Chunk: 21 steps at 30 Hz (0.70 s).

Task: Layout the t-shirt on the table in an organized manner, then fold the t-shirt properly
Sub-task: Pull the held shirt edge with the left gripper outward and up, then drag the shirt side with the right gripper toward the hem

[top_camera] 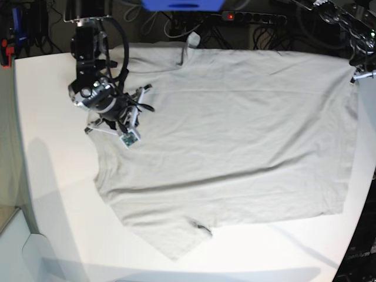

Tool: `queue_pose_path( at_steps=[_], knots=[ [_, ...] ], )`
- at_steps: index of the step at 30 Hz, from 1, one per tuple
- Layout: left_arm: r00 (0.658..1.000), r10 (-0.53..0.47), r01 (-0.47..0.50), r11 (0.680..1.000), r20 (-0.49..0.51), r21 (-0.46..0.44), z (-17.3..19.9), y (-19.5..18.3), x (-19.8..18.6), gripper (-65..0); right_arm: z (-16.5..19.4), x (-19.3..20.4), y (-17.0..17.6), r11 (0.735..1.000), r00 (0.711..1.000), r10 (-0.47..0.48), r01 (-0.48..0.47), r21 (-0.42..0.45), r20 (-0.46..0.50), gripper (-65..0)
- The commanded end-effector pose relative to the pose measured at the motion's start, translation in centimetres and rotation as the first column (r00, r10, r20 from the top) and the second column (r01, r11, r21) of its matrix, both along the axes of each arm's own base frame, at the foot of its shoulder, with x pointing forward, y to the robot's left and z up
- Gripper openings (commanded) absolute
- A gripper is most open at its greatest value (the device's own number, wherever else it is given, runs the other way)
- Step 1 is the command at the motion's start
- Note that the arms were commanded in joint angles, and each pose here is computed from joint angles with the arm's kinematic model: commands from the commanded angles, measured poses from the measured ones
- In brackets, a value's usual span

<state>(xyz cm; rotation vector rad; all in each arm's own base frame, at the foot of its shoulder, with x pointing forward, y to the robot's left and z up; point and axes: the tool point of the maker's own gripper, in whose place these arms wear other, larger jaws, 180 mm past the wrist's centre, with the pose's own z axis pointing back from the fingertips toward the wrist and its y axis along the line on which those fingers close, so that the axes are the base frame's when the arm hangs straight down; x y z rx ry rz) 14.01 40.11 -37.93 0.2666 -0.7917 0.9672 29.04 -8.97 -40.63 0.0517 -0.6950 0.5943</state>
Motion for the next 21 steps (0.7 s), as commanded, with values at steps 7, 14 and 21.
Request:
queue_pose_path(
  at_steps=[7, 14, 21],
  knots=[
    [1.000, -0.006, 0.006, 0.999, -0.012, 0.043, 0.9, 0.6, -1.2, -33.5, 1.1, 0.9, 0.3, 1.000, 0.999, 0.018, -0.018, 0.012, 0.044, -65.0],
    [0.999, -0.016, 0.013, 0.998, 0.048, 0.060, 2.7, 0.2, -1.3, -28.2, 3.1, 3.3, 0.5, 1.000, 0.995, 0.024, -0.025, 0.007, 0.101, -65.0],
    [0.970, -0.058, 0.055, 0.998, 0.235, 0.020, 5.9, -1.0, 2.0, -31.1, 3.3, 8.4, 0.5, 1.000, 0.995, 0.025, -0.026, 0.009, 0.098, -65.0]
  ],
)
